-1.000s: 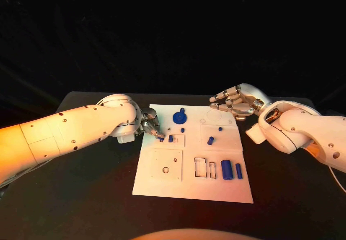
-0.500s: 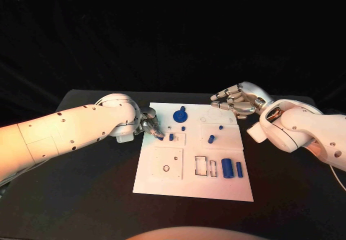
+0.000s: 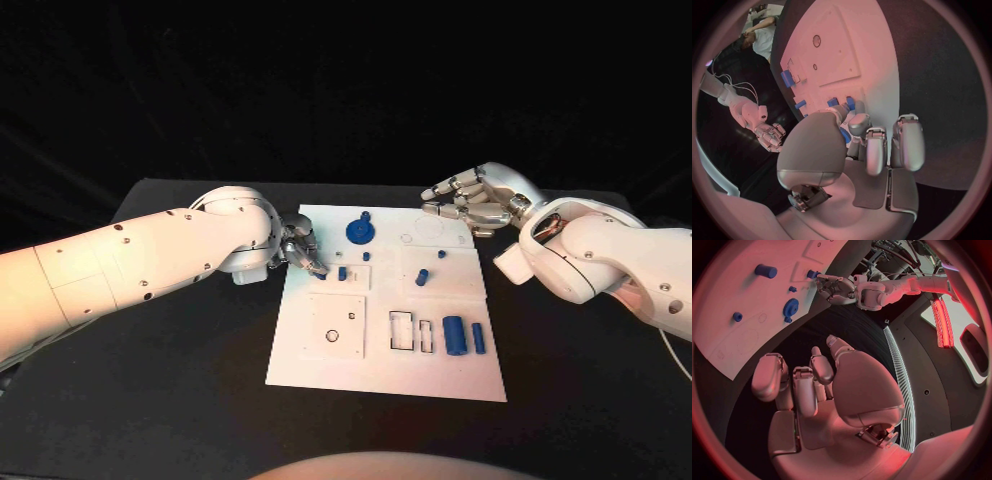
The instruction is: Assemble the parts on the task board
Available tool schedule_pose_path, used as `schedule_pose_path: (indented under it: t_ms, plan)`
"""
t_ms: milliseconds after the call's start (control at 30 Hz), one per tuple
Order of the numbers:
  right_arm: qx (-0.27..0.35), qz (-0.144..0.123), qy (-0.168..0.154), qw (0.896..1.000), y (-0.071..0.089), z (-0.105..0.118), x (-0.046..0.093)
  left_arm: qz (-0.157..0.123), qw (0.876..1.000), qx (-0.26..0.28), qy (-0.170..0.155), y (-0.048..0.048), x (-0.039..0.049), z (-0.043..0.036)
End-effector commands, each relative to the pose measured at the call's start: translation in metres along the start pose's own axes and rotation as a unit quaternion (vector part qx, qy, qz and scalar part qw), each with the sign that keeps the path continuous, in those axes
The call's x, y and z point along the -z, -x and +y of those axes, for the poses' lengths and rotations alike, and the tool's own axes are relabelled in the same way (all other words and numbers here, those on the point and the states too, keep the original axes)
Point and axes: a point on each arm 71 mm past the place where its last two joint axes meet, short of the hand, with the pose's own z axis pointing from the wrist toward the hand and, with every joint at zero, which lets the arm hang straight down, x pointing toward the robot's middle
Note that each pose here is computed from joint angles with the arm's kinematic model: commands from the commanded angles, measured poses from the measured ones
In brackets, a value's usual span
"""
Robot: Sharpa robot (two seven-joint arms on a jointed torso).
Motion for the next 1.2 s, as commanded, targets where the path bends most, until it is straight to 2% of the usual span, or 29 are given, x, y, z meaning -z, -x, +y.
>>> schedule_pose_path:
  t_ms: [33,233,533,767,1200]
  plan:
    - [0.001,0.001,0.005,1.000,-0.0006,0.0008,0.0001,0.014,1.000,-0.015,0.002,-0.0048,-0.0007,-0.0004]
    - [0.001,0.002,0.005,1.000,-0.0007,0.0009,0.0002,0.023,1.000,-0.016,0.002,-0.0071,-0.0011,-0.0043]
    - [0.001,0.001,0.005,1.000,-0.0002,0.0005,0.0008,0.032,0.999,-0.019,0.024,-0.0089,-0.0024,-0.0059]
    - [0.001,0.001,0.004,1.000,-0.0001,0.0005,0.0009,0.031,0.999,-0.022,0.036,-0.0083,-0.0040,-0.0057]
    - [0.001,0.001,0.005,1.000,0.0000,0.0006,0.0012,0.022,0.999,-0.016,0.039,-0.0065,-0.0057,-0.0060]
